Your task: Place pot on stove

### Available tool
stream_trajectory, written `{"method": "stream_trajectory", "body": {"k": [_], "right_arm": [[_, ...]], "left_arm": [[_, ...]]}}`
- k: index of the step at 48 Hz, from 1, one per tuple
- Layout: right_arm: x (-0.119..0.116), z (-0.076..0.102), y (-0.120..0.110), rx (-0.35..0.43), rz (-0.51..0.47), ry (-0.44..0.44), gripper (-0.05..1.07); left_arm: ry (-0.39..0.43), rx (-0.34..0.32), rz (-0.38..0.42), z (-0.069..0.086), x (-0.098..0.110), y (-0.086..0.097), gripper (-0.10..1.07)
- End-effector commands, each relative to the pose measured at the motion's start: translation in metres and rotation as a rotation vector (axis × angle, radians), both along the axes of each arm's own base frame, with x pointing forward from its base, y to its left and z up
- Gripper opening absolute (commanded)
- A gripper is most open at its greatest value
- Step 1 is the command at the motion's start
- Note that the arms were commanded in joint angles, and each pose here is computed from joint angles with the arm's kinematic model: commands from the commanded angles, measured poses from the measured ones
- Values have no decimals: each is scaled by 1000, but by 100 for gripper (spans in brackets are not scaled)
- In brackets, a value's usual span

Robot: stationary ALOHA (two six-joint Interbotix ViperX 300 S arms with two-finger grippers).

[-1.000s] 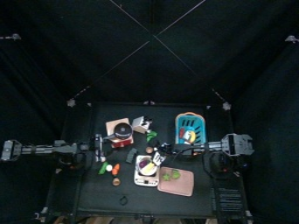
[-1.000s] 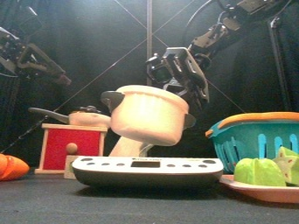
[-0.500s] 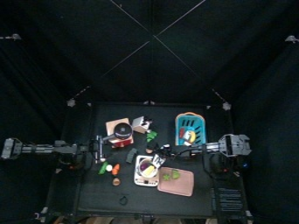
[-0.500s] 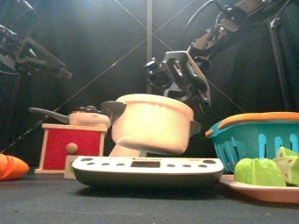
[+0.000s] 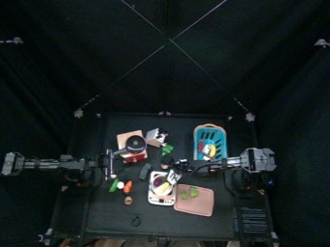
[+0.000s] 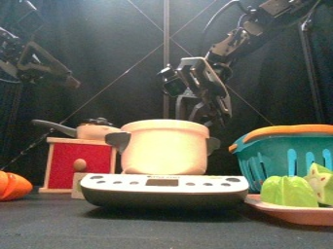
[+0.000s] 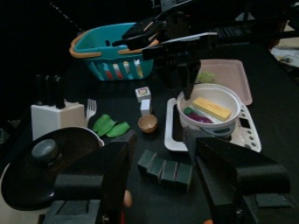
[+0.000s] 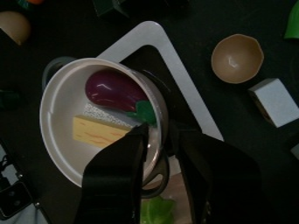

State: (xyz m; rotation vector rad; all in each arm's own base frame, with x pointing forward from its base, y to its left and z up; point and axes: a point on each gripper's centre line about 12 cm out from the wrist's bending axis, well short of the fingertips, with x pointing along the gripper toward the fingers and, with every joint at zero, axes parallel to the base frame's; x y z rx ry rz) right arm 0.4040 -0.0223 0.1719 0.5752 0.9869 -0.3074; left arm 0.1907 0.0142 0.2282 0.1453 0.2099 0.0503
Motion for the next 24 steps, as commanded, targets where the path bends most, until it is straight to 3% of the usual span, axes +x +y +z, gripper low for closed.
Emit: {"method": "stream_trajectory", "body": {"k": [1,12,24], "right_arm": [[0,28,-3,-31,14,-44,69],[1,33,-2,-57,37,-52,69],[0,63,-8,-120,53,-176,69]], "left_arm": [[-15,3,1,5,2,0,85],[-15,5,0,5,2,0,85],[-10,5,0,3,1,0,85]]}}
